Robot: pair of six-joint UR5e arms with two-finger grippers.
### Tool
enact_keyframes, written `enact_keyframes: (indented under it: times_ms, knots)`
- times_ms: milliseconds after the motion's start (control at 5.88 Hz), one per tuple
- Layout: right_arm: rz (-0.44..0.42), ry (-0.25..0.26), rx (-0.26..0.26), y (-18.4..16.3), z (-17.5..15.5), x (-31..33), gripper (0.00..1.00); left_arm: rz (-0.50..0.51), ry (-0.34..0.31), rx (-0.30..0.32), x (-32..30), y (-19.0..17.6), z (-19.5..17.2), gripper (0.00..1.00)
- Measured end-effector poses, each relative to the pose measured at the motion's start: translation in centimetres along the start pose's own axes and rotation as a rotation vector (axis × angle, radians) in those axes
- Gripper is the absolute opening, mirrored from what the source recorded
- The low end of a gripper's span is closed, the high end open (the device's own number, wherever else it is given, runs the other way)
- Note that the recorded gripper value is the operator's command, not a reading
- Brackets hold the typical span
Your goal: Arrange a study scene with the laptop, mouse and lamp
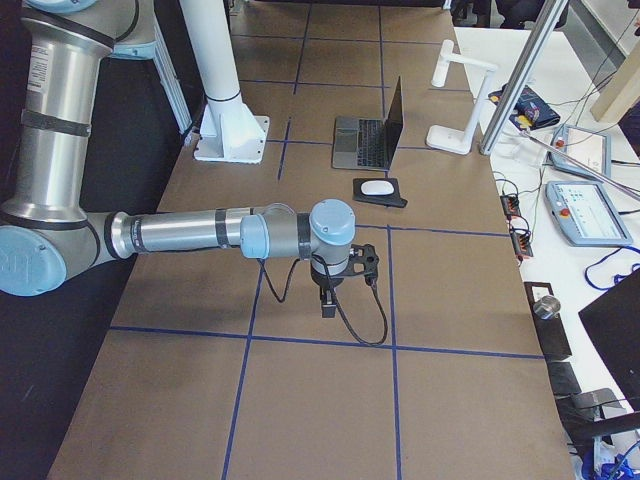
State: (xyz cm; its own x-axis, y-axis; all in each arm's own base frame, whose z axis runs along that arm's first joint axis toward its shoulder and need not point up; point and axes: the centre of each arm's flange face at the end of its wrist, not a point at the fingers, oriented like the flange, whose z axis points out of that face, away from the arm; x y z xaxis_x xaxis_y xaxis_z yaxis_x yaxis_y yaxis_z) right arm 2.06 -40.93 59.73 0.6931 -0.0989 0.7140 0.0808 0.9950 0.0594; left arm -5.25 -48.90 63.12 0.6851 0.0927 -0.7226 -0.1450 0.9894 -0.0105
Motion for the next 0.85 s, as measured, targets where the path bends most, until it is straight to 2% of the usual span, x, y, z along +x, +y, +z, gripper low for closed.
enact_keyframes:
  times_ms: [851]
  knots:
    - [-0.012,0.002,0.01,-0.75,-0.32,-0.41,1.0,-0.025,0.001,-0.019,-0.59,0.85,0.83,1.0]
